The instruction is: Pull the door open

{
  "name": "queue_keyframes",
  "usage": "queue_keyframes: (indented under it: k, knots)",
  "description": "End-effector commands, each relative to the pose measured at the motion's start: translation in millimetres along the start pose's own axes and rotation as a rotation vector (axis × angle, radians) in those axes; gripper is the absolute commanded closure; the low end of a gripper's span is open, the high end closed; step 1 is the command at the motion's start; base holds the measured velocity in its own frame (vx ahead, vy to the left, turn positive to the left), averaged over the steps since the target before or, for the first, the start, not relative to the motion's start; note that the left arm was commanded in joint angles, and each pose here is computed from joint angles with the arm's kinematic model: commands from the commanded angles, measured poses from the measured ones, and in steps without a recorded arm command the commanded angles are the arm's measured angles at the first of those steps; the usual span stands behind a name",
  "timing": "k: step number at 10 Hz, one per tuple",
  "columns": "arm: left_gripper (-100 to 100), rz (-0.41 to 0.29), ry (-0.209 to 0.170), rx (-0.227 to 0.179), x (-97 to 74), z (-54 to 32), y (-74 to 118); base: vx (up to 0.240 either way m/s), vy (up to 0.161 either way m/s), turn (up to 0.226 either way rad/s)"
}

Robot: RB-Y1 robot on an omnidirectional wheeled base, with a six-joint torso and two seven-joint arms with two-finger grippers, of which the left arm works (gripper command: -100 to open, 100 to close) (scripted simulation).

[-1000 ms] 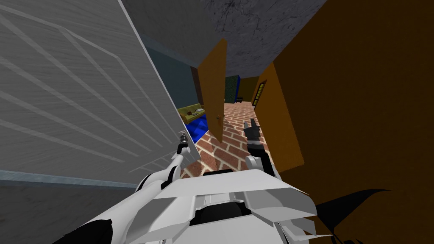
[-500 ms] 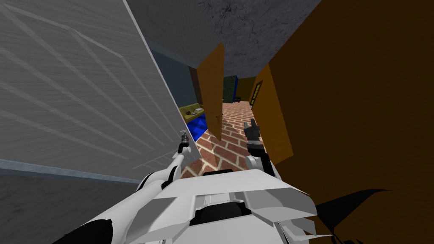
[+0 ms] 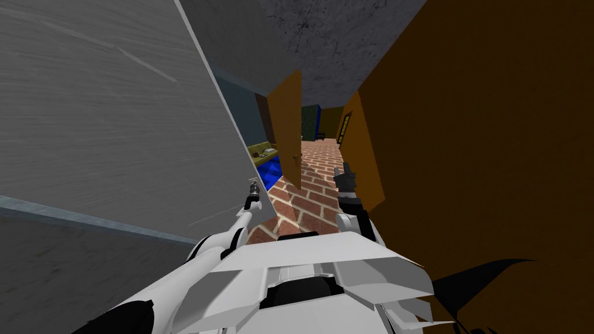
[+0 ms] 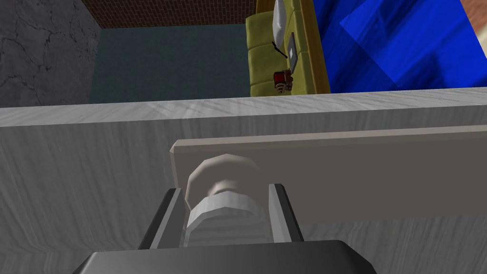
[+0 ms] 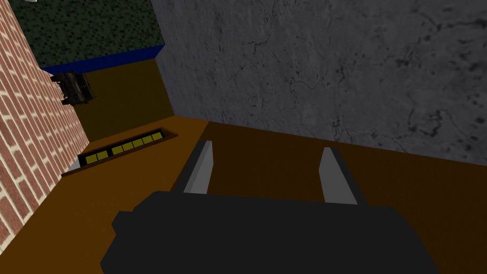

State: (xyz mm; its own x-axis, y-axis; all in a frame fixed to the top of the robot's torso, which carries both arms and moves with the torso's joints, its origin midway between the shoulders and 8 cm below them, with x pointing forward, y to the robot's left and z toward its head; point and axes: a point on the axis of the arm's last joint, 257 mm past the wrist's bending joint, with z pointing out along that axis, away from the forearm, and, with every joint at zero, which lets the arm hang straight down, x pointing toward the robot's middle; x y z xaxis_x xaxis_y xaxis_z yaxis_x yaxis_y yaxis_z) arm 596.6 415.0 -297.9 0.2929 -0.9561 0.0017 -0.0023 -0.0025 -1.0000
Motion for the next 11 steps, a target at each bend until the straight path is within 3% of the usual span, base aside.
queue_keyframes:
  k: [1, 5, 11]
  knots:
    - [100, 0.001, 0.01, 0.003, 1.0, 0.0, -1.6, -0.209, 0.078, -0.09]
    - [100, 0.0, 0.036, -0.002, 13.4, -1.1, 0.5, -0.154, 0.018, -0.062]
    - [100, 0.001, 0.091, 0.002, 28.5, -2.0, -1.4, -0.196, 0.065, -0.103]
